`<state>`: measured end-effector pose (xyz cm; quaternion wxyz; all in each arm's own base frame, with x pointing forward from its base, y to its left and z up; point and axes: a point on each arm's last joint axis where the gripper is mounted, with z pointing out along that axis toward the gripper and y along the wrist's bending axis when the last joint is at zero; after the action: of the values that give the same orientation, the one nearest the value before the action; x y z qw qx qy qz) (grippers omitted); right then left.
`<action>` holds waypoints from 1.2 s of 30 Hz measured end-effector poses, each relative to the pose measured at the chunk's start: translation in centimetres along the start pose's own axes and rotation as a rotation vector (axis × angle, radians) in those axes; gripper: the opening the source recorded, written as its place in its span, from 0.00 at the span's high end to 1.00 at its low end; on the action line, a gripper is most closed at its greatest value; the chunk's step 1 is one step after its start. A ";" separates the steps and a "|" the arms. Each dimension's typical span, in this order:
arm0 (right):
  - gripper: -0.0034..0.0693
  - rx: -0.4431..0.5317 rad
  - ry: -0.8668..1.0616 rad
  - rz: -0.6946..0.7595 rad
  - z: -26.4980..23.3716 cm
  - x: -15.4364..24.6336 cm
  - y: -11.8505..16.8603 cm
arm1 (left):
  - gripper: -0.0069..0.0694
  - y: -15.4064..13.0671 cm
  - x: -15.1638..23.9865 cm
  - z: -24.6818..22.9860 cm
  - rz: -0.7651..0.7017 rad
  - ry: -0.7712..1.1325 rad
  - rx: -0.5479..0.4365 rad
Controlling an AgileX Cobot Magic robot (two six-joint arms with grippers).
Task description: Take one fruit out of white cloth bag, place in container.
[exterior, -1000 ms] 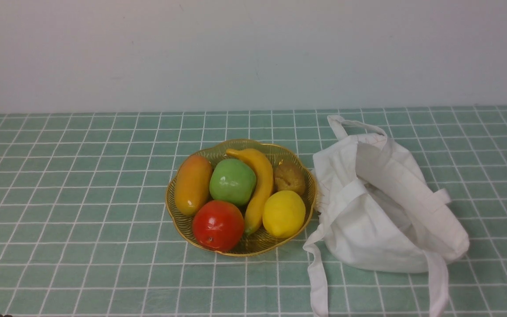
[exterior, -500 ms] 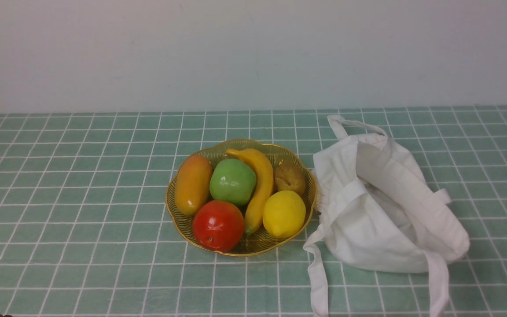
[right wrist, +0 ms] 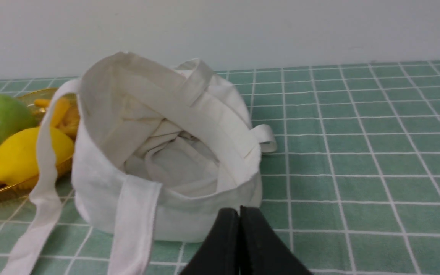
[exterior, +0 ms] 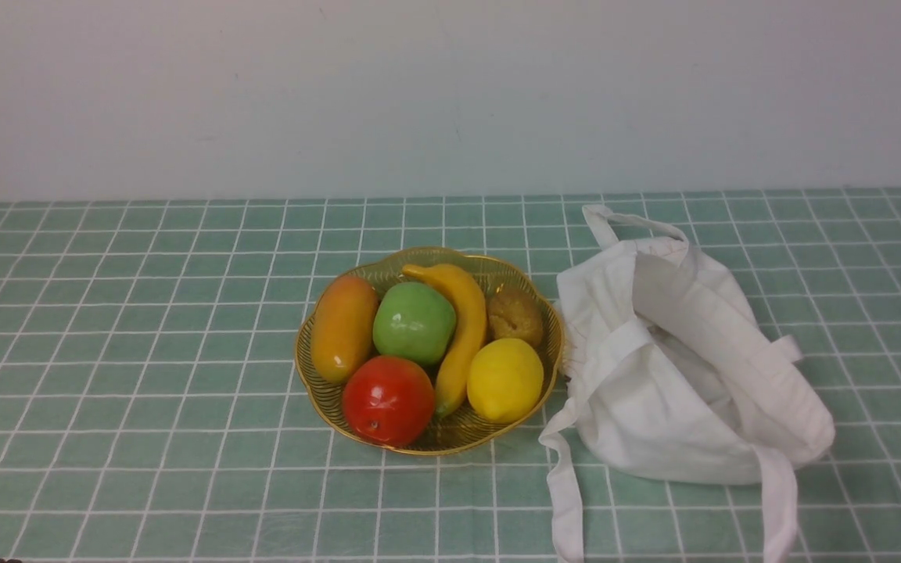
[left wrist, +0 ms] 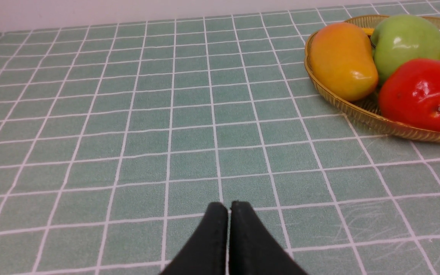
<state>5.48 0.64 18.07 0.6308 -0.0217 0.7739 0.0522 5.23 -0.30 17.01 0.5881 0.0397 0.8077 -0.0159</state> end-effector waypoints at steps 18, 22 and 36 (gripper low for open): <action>0.97 -0.013 0.003 -0.005 0.0 0.0 0.1 | 0.92 0.0 0.0 0.0 0.000 0.000 0.000; 0.97 -0.013 0.003 -0.005 0.0 0.0 0.1 | 0.92 0.0 0.0 0.0 0.000 0.000 0.000; 0.97 -0.013 0.003 -0.005 0.0 0.0 0.1 | 0.92 0.0 0.0 0.0 0.000 0.000 0.000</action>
<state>5.46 0.71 18.05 0.6296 -0.0278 0.7744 0.0556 5.23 -0.30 17.01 0.5881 0.0397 0.8077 -0.0159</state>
